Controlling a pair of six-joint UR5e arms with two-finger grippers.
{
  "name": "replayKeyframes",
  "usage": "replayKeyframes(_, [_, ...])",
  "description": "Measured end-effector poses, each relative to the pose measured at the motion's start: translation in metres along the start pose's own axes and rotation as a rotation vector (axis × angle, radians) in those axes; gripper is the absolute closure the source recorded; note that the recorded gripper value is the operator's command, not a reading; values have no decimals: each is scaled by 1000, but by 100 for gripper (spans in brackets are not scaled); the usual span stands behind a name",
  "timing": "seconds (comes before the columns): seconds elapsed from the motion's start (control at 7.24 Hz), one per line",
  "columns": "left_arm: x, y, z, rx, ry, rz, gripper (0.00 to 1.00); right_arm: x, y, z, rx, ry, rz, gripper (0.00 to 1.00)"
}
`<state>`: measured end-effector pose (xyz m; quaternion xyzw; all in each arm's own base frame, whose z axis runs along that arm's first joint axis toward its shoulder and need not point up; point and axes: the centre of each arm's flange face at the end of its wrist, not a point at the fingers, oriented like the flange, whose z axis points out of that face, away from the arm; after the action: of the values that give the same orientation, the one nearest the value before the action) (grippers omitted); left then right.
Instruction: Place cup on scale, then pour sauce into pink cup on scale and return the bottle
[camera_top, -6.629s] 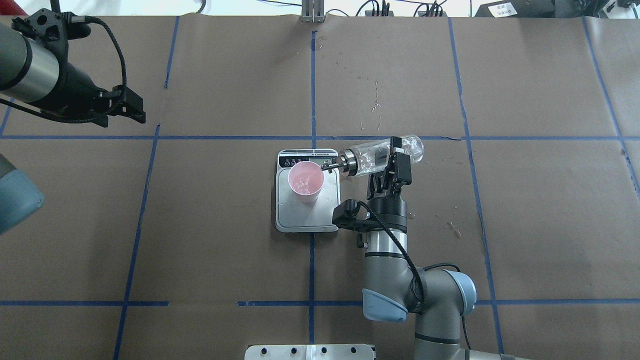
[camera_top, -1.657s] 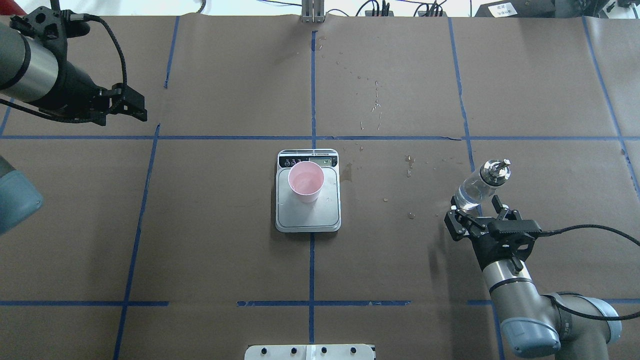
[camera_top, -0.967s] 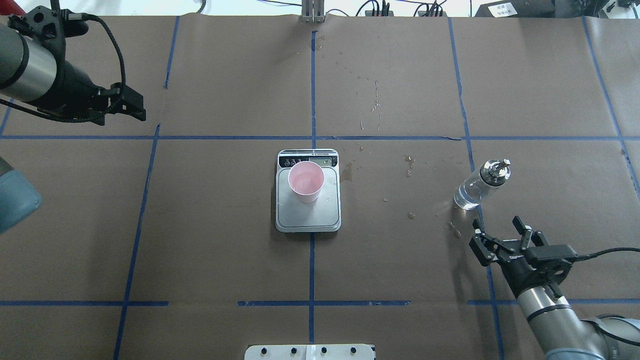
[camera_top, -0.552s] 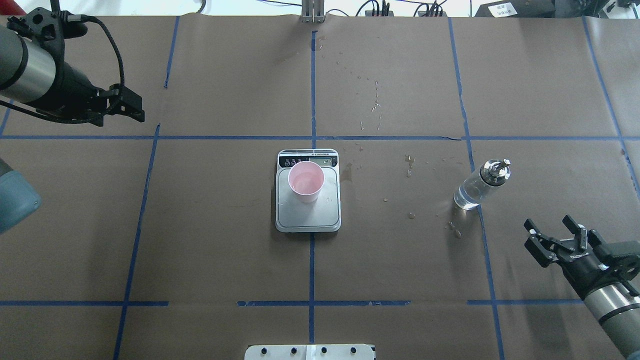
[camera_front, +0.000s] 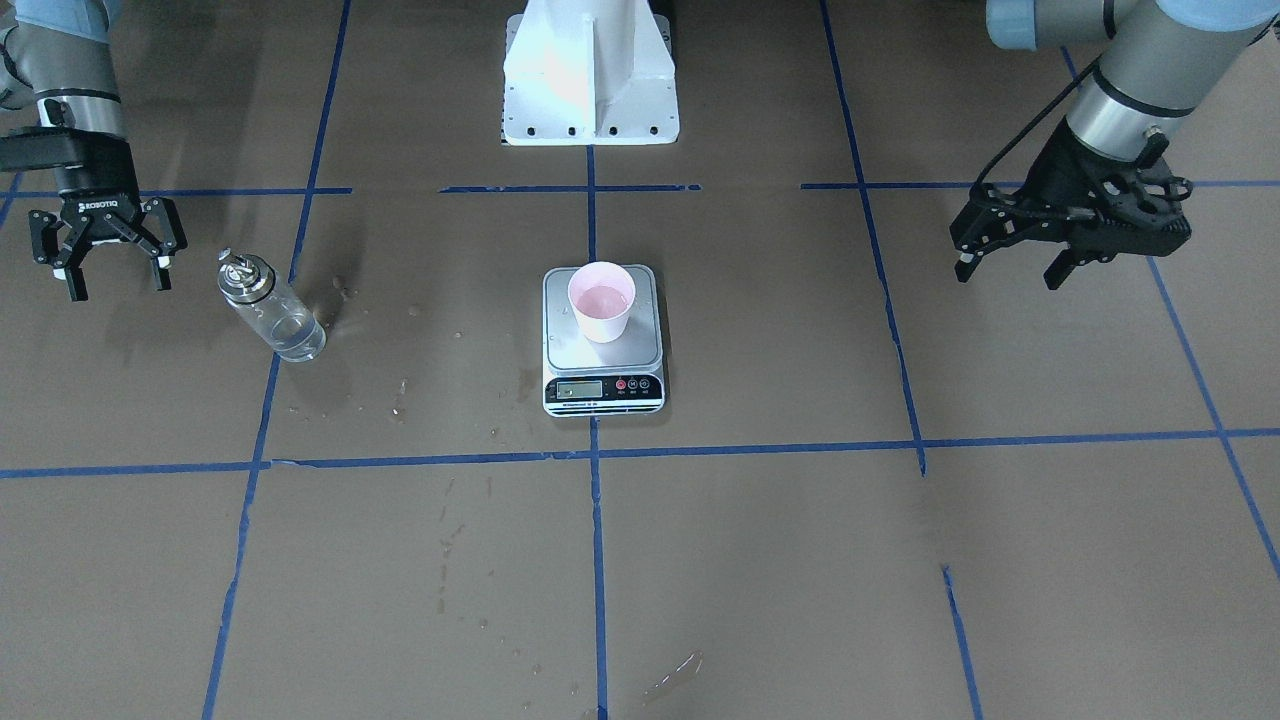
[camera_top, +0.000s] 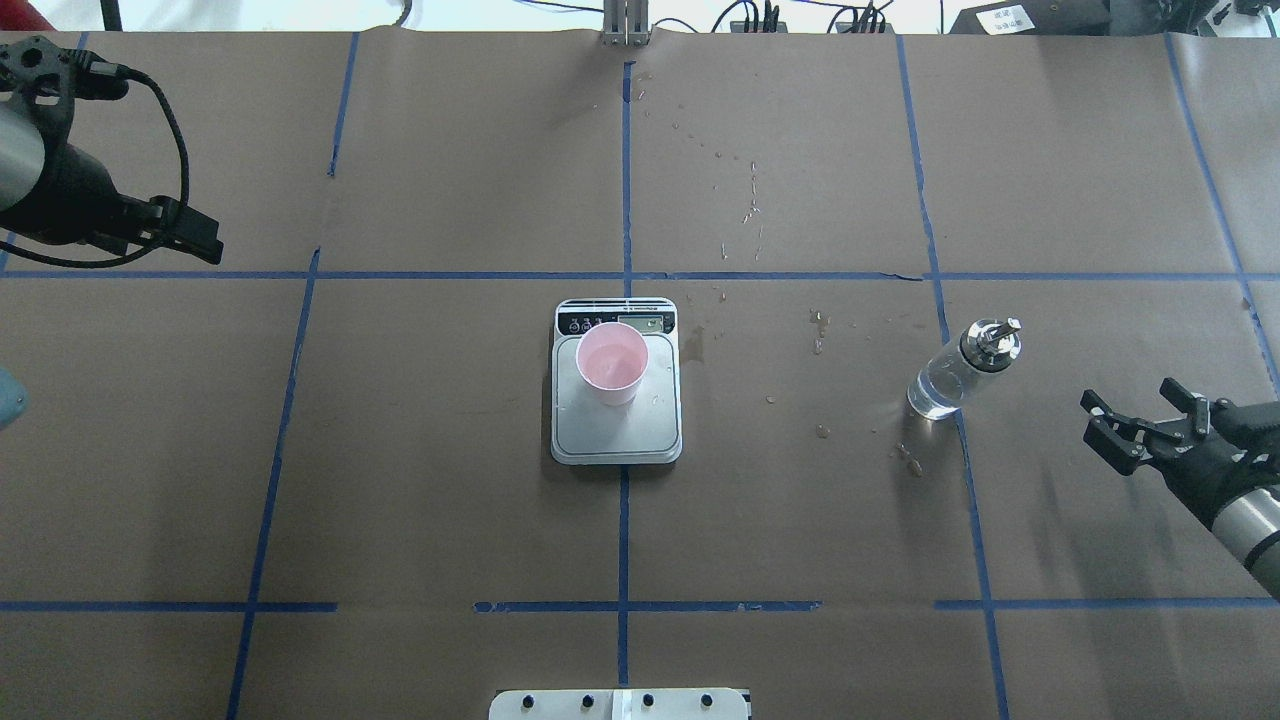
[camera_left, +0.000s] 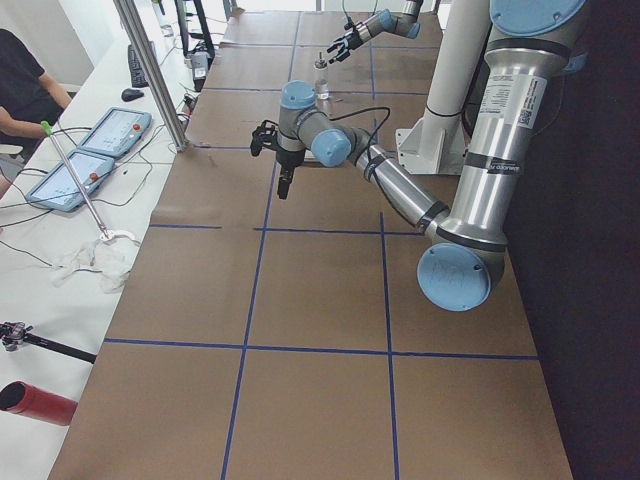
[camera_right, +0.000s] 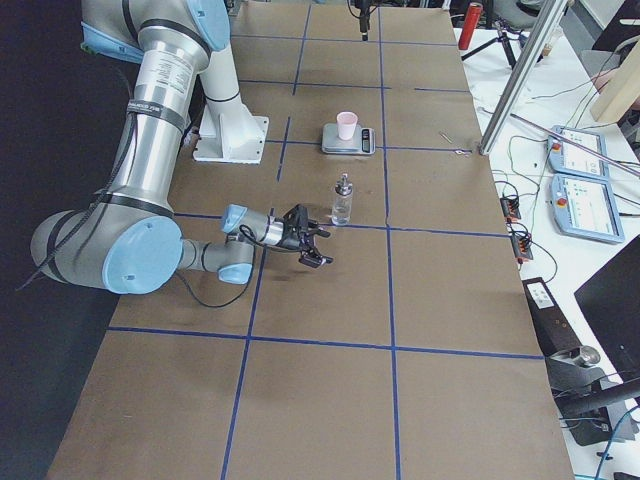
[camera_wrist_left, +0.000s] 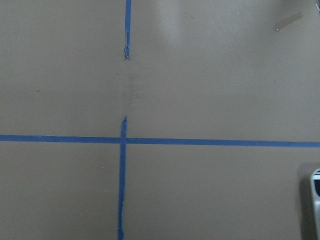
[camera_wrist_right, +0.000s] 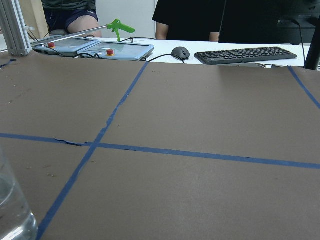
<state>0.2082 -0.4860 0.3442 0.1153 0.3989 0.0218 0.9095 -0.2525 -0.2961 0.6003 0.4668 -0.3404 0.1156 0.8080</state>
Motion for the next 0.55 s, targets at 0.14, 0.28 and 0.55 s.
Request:
replayKeyframes(0.14, [-24,-1,0,-9,-14,35,0,14,-21,19,-40,0,-29,0])
replayKeyframes(0.28, [-54,-5,1,-26,-21,73,0,37,-38,40,-95,-4,-60,0])
replayKeyframes(0.55, [-135,-15,4,-73,-21,155,0,98,-77,77,-254,-38,-76,0])
